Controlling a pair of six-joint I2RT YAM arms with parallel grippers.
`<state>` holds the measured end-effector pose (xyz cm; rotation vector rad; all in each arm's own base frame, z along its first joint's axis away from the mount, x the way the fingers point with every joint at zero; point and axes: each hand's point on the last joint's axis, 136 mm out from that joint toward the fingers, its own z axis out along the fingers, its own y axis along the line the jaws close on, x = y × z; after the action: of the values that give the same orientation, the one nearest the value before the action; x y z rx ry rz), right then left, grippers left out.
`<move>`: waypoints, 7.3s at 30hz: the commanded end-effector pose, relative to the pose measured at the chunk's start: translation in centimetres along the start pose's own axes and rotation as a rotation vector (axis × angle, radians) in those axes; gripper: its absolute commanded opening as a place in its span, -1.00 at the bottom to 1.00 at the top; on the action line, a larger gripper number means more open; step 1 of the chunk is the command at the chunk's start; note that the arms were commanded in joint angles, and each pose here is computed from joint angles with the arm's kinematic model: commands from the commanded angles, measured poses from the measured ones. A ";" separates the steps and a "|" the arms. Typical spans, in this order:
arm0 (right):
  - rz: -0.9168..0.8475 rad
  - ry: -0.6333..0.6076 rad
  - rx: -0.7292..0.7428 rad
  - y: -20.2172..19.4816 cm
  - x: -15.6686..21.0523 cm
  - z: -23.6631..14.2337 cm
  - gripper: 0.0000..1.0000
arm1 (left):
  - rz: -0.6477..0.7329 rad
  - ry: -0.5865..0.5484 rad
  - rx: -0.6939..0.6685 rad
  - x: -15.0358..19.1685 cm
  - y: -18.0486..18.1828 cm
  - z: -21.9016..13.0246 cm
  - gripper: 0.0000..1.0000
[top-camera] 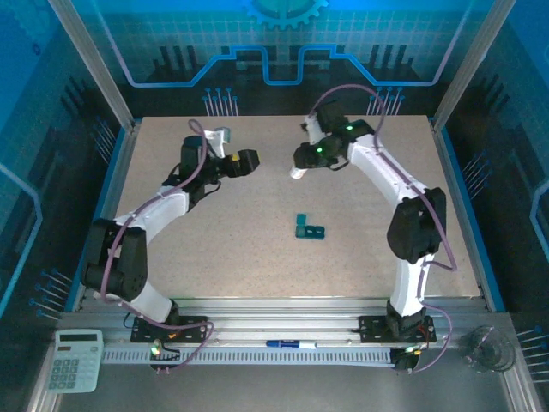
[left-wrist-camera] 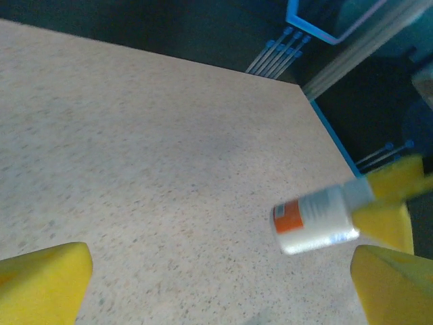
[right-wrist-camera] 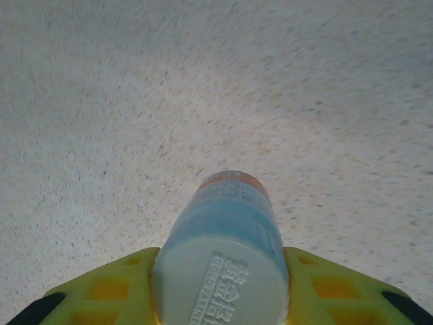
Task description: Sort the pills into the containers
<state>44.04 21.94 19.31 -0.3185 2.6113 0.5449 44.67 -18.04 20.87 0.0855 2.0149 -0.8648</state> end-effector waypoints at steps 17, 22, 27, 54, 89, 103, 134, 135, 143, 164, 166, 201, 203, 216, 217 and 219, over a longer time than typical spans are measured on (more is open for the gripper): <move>0.087 -0.010 -0.329 0.9 -0.7 -3.6 -0.24 | 0.726 0.059 0.132 9.5 -6.9 3.7 0.96; 0.094 0.022 -0.380 2.2 1.2 -3.3 -0.24 | 0.728 0.085 0.167 10.5 -7.3 3.5 0.93; 0.079 0.048 -0.404 3.8 2.5 -2.7 -0.24 | 0.723 0.089 0.164 10.5 -7.1 4.0 0.94; 0.033 0.112 -0.471 7.0 4.9 -2.3 -0.24 | 0.686 0.111 0.153 10.1 -6.9 4.4 0.47; 0.070 0.122 -0.513 7.9 5.0 -1.6 -0.25 | 0.592 0.093 0.208 8.7 -7.4 3.7 -0.30; 0.086 0.119 -0.536 7.7 4.2 -1.7 -0.26 | 0.558 0.034 0.214 6.9 -7.5 3.0 -0.03; 0.138 0.110 -0.581 7.1 3.6 -1.4 -0.29 | 0.487 0.072 0.300 6.9 -8.5 3.2 -0.82; 0.137 0.105 -0.582 7.2 3.5 -1.5 -0.28 | 0.484 0.076 0.297 6.9 -8.4 3.2 -0.88; 0.190 0.000 -0.566 5.8 1.9 -3.9 0.37 | 0.464 0.050 0.297 5.9 -8.8 2.9 -1.00; 0.362 -0.162 -0.543 5.7 -0.7 -3.8 0.57 | 0.450 0.043 0.330 5.0 -9.7 2.8 -1.00; 0.348 -0.150 -0.548 6.5 -0.6 -3.3 0.57 | 0.452 0.046 0.331 5.1 -9.7 2.8 -1.00; 0.092 -0.297 -0.747 7.0 -0.9 -6.8 0.52 | 0.440 0.027 0.382 5.2 -10.6 2.2 -1.00; 0.192 -0.320 -0.719 6.0 -1.4 -6.9 0.53 | 0.445 0.022 0.375 5.2 -10.4 2.2 -1.00; 0.416 -0.280 -0.560 5.6 -1.4 -4.9 0.54 | 0.459 0.018 0.353 5.2 -10.1 2.2 -1.00; 0.411 -0.274 -0.566 6.0 -1.4 -4.7 0.54 | 0.458 0.021 0.354 5.2 -10.1 2.3 -1.00; 0.396 -0.268 -0.572 6.7 -1.4 -4.5 0.53 | 0.459 0.022 0.354 5.2 -10.1 2.3 -1.00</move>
<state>41.23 25.22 25.06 0.1093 2.2203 1.3731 39.65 -28.47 19.94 0.7129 1.7982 -0.9263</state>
